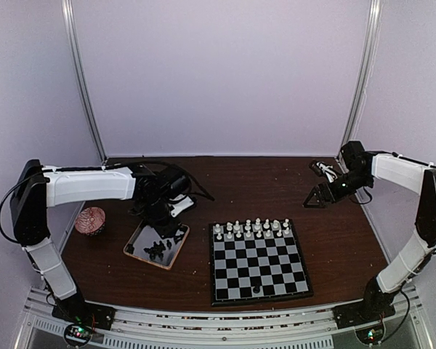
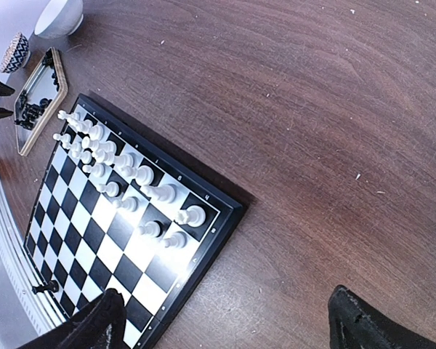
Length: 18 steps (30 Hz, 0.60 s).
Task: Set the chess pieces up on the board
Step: Pick up the pawn from the storage box.
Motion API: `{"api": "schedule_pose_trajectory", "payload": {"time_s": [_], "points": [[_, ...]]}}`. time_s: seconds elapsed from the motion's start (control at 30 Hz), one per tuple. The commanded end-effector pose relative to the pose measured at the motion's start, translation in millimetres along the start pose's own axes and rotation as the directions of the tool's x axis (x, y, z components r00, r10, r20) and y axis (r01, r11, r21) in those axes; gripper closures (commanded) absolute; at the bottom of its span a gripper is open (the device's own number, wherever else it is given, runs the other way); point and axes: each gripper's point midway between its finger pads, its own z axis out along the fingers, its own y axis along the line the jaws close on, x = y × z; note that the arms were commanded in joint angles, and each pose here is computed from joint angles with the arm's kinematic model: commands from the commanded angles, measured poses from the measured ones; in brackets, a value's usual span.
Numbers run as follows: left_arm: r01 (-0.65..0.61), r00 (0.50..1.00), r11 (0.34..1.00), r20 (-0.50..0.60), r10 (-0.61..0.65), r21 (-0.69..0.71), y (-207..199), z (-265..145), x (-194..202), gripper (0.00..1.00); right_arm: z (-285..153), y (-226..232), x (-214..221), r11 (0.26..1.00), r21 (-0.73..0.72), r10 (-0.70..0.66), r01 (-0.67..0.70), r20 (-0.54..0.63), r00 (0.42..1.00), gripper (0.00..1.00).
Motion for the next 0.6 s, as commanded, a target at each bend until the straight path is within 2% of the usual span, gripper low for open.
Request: {"api": "schedule_pose_trajectory", "payload": {"time_s": [0.0,0.2,0.4,0.57], "points": [[-0.038,0.999,0.998,-0.033,0.039,0.054,-5.3,14.9,0.7,0.64,1.3,-3.1,-3.1,1.000,0.006,-0.022,0.022,-0.007,1.000,0.03],[-0.046,0.994,0.999,-0.102,0.048,0.021,2.0,37.8,13.1,0.67,-0.9,-2.1,-3.5,1.000,0.009,-0.024,0.024,-0.005,1.000,0.04],[-0.040,0.994,0.999,-0.098,0.041,0.011,4.8,44.6,8.0,0.67,1.7,-2.4,-1.4,1.000,0.002,-0.019,0.020,-0.014,1.000,0.04],[-0.048,0.992,0.999,-0.112,0.050,0.020,3.4,50.8,9.6,0.73,1.4,-2.3,-1.6,1.000,0.002,-0.020,0.020,-0.014,1.000,0.04]]}}
